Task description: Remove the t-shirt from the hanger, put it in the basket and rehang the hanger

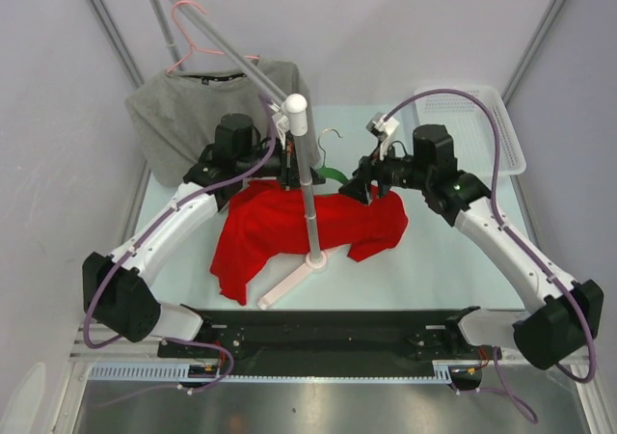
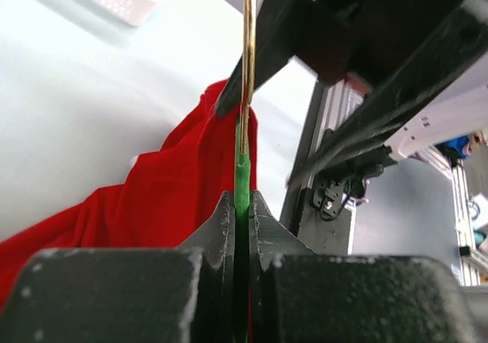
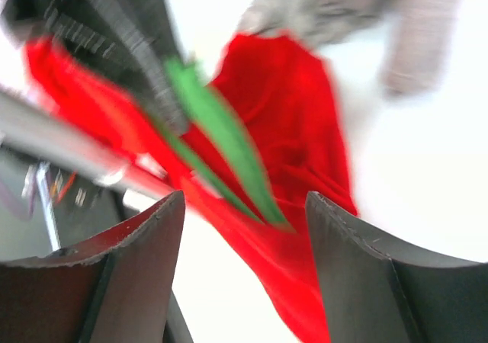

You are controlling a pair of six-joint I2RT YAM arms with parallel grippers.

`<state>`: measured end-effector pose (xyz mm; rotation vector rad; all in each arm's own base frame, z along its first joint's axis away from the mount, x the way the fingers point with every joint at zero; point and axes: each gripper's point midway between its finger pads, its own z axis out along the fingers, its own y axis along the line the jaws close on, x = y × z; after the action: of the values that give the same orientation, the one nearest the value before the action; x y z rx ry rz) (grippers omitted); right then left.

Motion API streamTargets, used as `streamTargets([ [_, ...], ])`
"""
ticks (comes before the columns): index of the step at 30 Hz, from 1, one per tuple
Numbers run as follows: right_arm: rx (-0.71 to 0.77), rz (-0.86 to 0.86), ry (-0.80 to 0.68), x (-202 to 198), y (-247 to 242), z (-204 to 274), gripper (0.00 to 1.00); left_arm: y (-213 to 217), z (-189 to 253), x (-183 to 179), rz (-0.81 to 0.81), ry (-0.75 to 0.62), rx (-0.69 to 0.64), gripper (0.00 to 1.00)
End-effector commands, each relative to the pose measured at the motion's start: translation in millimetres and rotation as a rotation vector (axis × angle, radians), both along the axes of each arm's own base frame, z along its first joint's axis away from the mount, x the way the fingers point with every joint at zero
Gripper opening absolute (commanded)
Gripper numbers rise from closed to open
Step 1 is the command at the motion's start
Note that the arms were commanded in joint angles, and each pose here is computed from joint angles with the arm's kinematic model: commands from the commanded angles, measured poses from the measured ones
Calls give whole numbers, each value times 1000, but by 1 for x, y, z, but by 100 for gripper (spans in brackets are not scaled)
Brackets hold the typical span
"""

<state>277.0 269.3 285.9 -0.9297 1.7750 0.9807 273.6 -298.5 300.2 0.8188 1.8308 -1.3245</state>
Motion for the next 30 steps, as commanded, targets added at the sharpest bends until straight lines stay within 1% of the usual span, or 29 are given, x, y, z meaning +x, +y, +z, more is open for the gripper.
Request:
streamTargets([
  [1, 139, -369, 16, 33, -25, 41, 70, 5, 21, -3, 65, -28, -46, 0],
  [2, 147, -401, 34, 32, -26, 42, 69, 6, 19, -3, 81, -17, -47, 0],
  [3, 149, -505, 46, 37, -39, 44, 69, 6, 21, -2, 92, -24, -54, 0],
  [4, 197, -584, 123, 38, -43, 45, 70, 8, 25, -2, 107, -35, -61, 0],
  [5, 217, -650, 164, 40, -49, 42, 69, 8, 25, -2, 116, -25, -67, 0],
  [6, 241, -744, 215, 42, -59, 37, 67, 8, 27, -1, 126, -35, -79, 0],
  [7, 286, -791, 291, 41, -60, 33, 65, 10, 32, -2, 138, -47, -92, 0],
  [8, 306, -815, 330, 40, -61, 31, 58, 11, 31, -3, 152, -38, -96, 0],
  [9, 301, -858, 360, 39, -61, 23, 56, 13, 35, -2, 162, -56, -106, 0],
  [10, 327, -887, 409, 38, -58, 21, 55, 14, 36, -3, 169, -60, -112, 0],
  [12, 331, -900, 436, 33, -50, 19, 53, 18, 41, -3, 195, -81, -120, 0],
  [14, 367, -939, 481, 32, -44, 23, 53, 22, 44, -1, 233, -111, -117, 0],
  [15, 362, -972, 483, 32, -46, 21, 53, 24, 44, -1, 241, -115, -114, 0],
  [19, 382, -938, 450, 25, -27, 32, 57, 31, 47, 2, 281, -148, -98, 0],
  [22, 398, -957, 433, 25, -21, 33, 62, 33, 45, 5, 297, -151, -86, 0],
  [25, 379, -974, 427, 30, -16, 28, 66, 33, 43, 5, 293, -150, -82, 0],
  [30, 352, -972, 390, 31, -4, 34, 68, 33, 43, 6, 296, -157, -75, 0],
])
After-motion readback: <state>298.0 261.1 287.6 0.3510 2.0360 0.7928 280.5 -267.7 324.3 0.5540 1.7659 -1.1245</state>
